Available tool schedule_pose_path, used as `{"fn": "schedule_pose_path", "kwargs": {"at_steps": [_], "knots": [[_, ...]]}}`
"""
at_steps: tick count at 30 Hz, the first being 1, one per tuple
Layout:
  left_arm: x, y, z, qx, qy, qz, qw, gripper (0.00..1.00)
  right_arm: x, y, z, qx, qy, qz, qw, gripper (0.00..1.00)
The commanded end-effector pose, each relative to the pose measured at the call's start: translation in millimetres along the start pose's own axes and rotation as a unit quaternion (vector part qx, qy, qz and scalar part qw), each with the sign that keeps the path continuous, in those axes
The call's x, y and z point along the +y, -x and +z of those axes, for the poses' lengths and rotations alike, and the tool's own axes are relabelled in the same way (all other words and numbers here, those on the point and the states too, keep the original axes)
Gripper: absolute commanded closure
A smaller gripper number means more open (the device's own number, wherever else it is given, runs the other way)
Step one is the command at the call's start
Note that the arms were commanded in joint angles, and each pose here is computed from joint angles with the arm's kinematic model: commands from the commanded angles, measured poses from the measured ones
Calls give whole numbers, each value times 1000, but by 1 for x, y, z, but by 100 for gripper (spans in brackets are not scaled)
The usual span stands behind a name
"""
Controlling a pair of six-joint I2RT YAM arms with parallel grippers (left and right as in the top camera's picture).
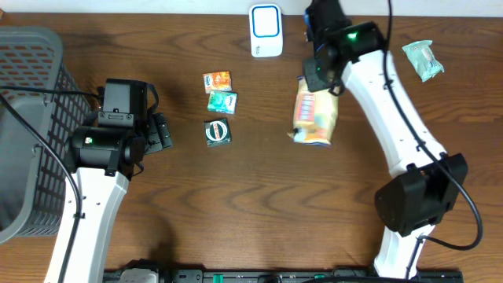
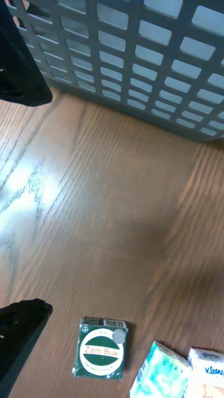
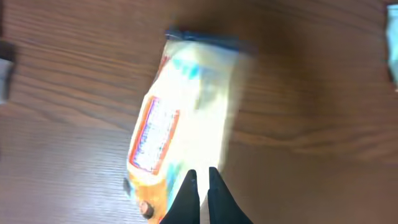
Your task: Scan the item barcode
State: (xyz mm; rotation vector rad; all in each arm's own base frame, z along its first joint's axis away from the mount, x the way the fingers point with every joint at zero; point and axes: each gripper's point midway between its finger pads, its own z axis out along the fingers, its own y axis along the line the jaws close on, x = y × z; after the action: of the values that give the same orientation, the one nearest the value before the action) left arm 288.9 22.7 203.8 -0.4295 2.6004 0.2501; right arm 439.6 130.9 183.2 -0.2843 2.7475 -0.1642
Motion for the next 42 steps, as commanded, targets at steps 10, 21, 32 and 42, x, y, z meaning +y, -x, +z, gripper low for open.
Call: {"fn": "schedule_pose_path", "kwargs": {"at_steps": [10, 21, 32, 42], "knots": [[-1, 4, -3, -5, -1, -3, 1000, 2, 57, -19, 27, -3, -13, -28, 1000, 36], [-1, 4, -3, -5, -1, -3, 1000, 2, -3, -46, 46, 92, 64, 69, 991, 1], [-1, 4, -3, -5, -1, -3, 1000, 2, -43, -73, 107, 92, 241, 198, 946, 1], [-1, 4, -3, -5, -1, -3, 1000, 2, -29, -83, 134, 58, 298, 209, 929, 1]]}}
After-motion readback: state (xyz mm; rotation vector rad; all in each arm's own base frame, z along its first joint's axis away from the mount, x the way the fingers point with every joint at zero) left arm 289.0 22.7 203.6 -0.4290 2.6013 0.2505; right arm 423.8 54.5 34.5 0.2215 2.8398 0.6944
